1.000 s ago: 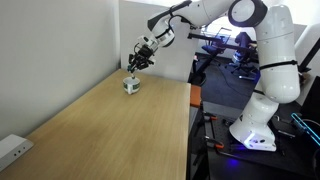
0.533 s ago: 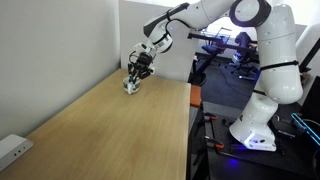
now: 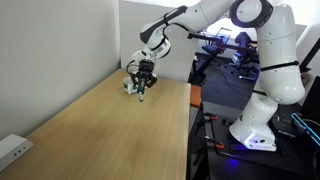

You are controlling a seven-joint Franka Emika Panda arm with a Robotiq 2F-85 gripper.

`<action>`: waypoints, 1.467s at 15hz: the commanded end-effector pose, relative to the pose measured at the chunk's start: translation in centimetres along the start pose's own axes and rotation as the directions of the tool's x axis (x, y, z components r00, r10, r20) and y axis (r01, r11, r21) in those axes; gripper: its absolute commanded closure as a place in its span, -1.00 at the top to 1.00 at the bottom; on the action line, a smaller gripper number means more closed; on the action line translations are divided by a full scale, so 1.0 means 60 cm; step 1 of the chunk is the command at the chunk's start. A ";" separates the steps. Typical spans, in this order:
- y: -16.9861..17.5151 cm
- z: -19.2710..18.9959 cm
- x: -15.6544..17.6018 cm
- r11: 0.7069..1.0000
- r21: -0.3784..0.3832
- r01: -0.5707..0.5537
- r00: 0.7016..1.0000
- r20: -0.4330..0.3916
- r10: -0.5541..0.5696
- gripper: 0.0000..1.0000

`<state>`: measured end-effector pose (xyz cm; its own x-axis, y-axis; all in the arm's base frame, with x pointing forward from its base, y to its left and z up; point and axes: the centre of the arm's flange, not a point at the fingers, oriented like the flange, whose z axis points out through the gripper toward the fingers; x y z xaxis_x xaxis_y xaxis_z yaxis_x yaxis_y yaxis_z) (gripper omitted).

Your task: Remove the marker from the mug.

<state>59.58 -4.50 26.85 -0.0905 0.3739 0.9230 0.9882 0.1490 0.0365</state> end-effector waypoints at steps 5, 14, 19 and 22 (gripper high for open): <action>0.001 0.083 -0.002 0.978 0.206 -0.018 0.998 -0.061 0.031 -0.91; 0.037 0.127 -0.001 0.971 0.226 -0.074 0.997 -0.020 0.081 0.61; 0.053 0.094 0.007 0.983 0.178 -0.056 0.998 -0.027 0.062 1.00; 0.064 0.069 0.013 0.992 0.092 -0.081 0.996 -0.038 0.085 1.00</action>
<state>61.43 1.17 24.95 -0.0393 0.3490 0.9363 0.9558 0.2864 -0.0666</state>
